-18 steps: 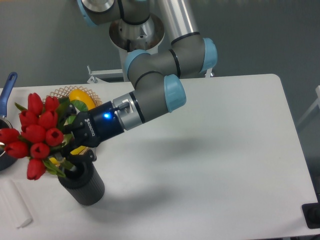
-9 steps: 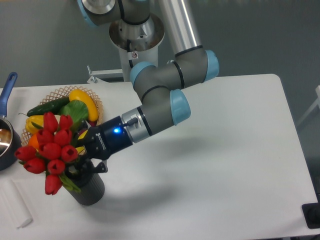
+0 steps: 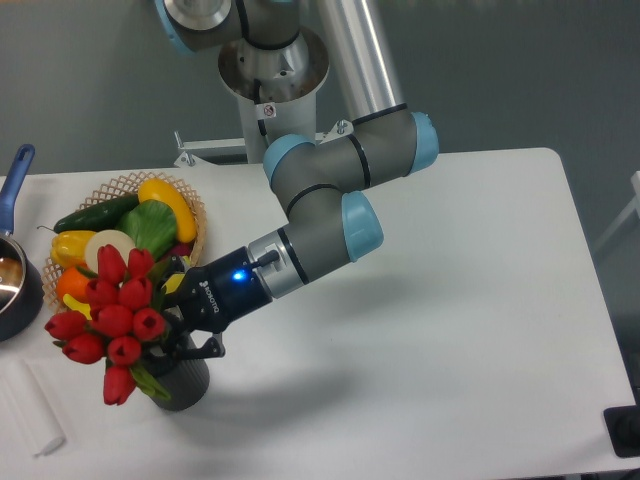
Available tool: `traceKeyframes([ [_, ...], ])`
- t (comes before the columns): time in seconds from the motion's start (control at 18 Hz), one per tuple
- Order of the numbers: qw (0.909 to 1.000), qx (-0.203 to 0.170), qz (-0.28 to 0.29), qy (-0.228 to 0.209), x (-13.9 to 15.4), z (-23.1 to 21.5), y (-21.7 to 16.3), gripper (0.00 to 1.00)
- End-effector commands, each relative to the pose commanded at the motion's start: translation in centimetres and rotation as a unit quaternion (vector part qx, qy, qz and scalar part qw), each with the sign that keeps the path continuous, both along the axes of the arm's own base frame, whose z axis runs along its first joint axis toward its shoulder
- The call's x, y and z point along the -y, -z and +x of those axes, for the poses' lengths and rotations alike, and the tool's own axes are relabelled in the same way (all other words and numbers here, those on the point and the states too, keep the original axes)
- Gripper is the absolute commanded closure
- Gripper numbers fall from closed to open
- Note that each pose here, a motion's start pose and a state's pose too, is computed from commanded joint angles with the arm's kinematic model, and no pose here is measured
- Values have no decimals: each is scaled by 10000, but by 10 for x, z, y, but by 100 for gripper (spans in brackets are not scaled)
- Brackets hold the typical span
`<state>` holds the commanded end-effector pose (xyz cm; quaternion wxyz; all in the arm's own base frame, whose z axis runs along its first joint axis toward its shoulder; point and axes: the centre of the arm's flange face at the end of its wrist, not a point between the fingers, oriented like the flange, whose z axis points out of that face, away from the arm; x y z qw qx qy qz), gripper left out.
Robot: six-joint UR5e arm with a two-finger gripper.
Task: Insert the flowers into the vase
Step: 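Lower the tulip stems into the black vase opening, then open the gripper to release the tulips and pull away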
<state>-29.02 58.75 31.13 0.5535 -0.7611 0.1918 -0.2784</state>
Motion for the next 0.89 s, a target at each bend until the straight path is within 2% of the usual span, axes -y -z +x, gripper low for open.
traceKeyframes([
  [0.22,10000,-72,39,43,1,3,7,46],
  [0.28,9999,-89,54,48,1,3,7,38],
  [0.33,9999,-90,53,50,1,3,8,36],
  [0.5,9999,-90,53,50,1,2,8,35],
  [0.72,9994,-349,-52,44,2,1,13,5],
  [0.78,9991,-409,-52,53,2,1,14,0],
  [0.89,9989,-464,-22,47,2,-1,9,0],
])
